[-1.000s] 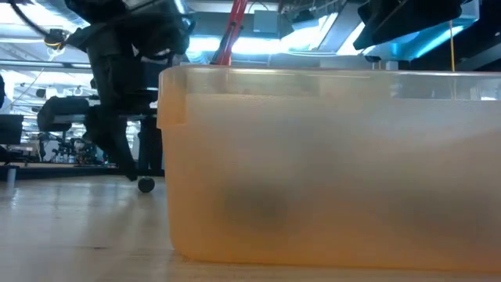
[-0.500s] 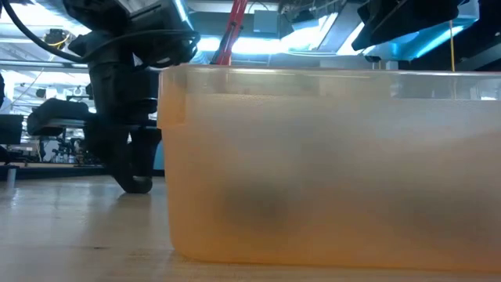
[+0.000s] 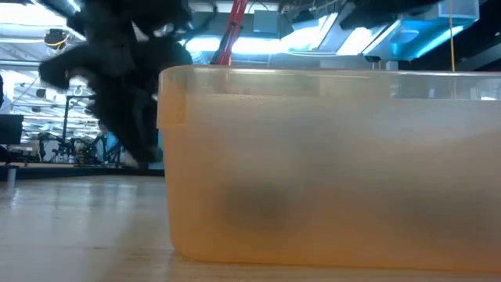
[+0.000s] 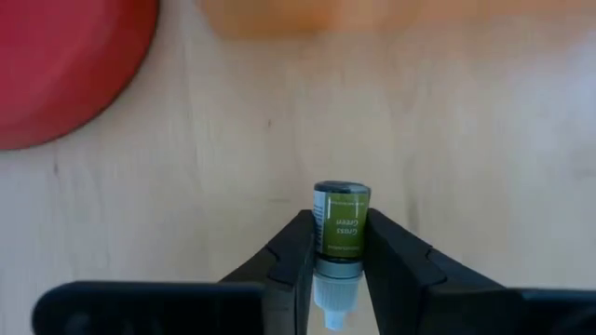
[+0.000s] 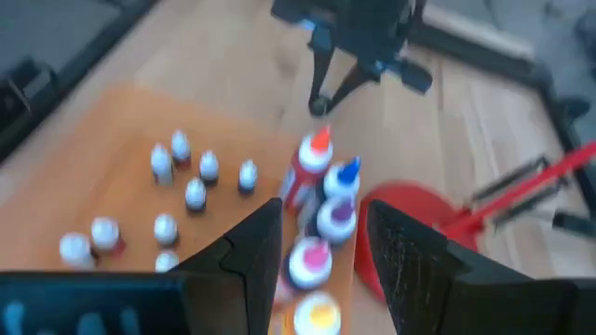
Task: Pick & Place food coloring
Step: Put the green food coloring bottle into the orange bin
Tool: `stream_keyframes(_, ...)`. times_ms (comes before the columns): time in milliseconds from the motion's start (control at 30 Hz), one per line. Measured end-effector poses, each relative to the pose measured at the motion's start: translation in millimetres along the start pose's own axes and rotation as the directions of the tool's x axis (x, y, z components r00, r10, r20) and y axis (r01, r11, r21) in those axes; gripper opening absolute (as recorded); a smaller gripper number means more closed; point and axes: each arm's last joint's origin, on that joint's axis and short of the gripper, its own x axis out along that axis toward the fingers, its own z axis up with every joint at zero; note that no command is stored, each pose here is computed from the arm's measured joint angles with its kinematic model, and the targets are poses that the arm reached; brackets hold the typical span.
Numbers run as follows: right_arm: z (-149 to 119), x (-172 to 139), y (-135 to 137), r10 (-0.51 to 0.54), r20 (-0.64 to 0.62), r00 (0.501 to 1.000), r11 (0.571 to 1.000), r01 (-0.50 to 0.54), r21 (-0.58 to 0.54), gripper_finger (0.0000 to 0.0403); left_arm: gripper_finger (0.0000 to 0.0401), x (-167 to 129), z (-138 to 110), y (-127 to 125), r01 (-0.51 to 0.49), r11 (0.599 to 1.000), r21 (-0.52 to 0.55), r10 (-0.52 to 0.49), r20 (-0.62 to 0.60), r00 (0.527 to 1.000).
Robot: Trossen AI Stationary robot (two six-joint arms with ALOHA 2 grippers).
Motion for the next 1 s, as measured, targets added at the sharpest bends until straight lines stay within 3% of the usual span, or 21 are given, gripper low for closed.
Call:
stream_keyframes(167,9,2,1,0.039,0.091,0.995,0.999,-0.036,-0.035,0.0161,0.0077,-25,17,-6,0.036,0.987,-0.159,-0.018,0.114,0.993)
stream_keyframes(267,12,5,2,0.057,0.128,0.990,0.995,-0.045,-0.090,0.0161,0.0084,-40,30,-9,0.115,0.937,-0.329,-0.037,0.233,0.972)
stream_keyframes(333,15,7,3,0.059,0.157,0.986,0.992,-0.040,-0.121,0.0161,0.0087,-47,38,-11,0.194,0.902,-0.385,-0.066,0.321,0.945)
stream_keyframes(500,17,25,9,0.066,0.193,0.979,0.974,-0.021,-0.227,0.0161,0.0086,-59,57,-25,0.416,0.847,-0.332,-0.212,0.506,0.836)
stream_keyframes(633,15,48,17,0.064,0.203,0.977,0.956,-0.002,-0.294,0.0161,0.0082,-66,64,-36,0.496,0.819,-0.289,-0.253,0.594,0.764)
stream_keyframes(867,33,70,23,0.067,0.216,0.974,0.954,0.002,-0.301,0.0161,0.0083,-68,64,-51,0.515,0.805,-0.294,-0.251,0.617,0.745)
stream_keyframes(1000,46,80,28,0.155,0.236,0.959,0.936,-0.067,-0.345,0.0161,0.0082,-66,63,-59,0.513,0.809,-0.286,-0.258,0.612,0.748)
